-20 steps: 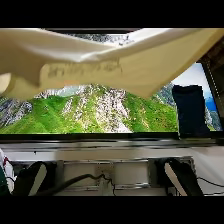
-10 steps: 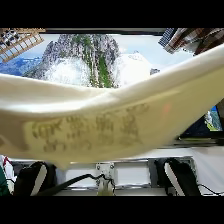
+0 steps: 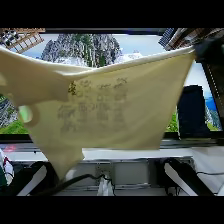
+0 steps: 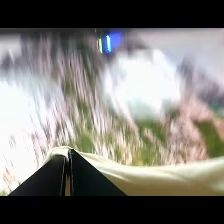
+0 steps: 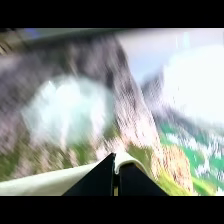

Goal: Fold the clothes and pants, and hang the long-sleeved shirts on hangers.

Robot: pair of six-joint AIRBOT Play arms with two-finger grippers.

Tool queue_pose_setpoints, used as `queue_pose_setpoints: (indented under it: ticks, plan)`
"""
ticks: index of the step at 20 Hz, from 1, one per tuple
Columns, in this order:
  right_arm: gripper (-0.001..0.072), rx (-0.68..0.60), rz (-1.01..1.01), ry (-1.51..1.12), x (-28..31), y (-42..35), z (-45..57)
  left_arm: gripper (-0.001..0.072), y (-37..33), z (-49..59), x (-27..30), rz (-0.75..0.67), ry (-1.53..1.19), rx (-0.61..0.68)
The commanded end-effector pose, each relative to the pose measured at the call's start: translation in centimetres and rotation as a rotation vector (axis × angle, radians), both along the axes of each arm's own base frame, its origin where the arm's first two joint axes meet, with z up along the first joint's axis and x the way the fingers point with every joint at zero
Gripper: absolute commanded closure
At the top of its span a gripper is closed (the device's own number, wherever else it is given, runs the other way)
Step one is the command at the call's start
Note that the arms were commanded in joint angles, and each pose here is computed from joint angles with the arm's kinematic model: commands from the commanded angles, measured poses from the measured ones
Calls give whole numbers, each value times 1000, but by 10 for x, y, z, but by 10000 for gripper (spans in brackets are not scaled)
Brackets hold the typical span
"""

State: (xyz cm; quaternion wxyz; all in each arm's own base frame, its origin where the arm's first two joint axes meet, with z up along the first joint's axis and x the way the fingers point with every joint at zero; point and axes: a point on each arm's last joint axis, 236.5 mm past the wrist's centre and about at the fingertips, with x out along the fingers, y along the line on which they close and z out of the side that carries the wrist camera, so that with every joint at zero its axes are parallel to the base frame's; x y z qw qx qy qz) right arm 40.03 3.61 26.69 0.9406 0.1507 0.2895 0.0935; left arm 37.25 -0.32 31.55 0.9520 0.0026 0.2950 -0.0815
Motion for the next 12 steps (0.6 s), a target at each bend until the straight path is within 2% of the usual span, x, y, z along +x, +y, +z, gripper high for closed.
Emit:
queue_pose_setpoints:
  ticks: [1, 5, 8, 12]
  plan:
    - [690, 38, -17, 147, 68, -9, -92, 693, 12, -102, 78, 9, 212, -61]
    - [690, 121, -7, 191, 131, 3, -176, 695, -3, -198, 156, 8, 291, -208]
    - [690, 124, -33, 209, 165, 6, -226, 695, -5, -256, 196, 23, 284, -195]
    - [690, 134, -39, 247, 175, 5, -253, 696, -3, -295, 203, 17, 333, -175]
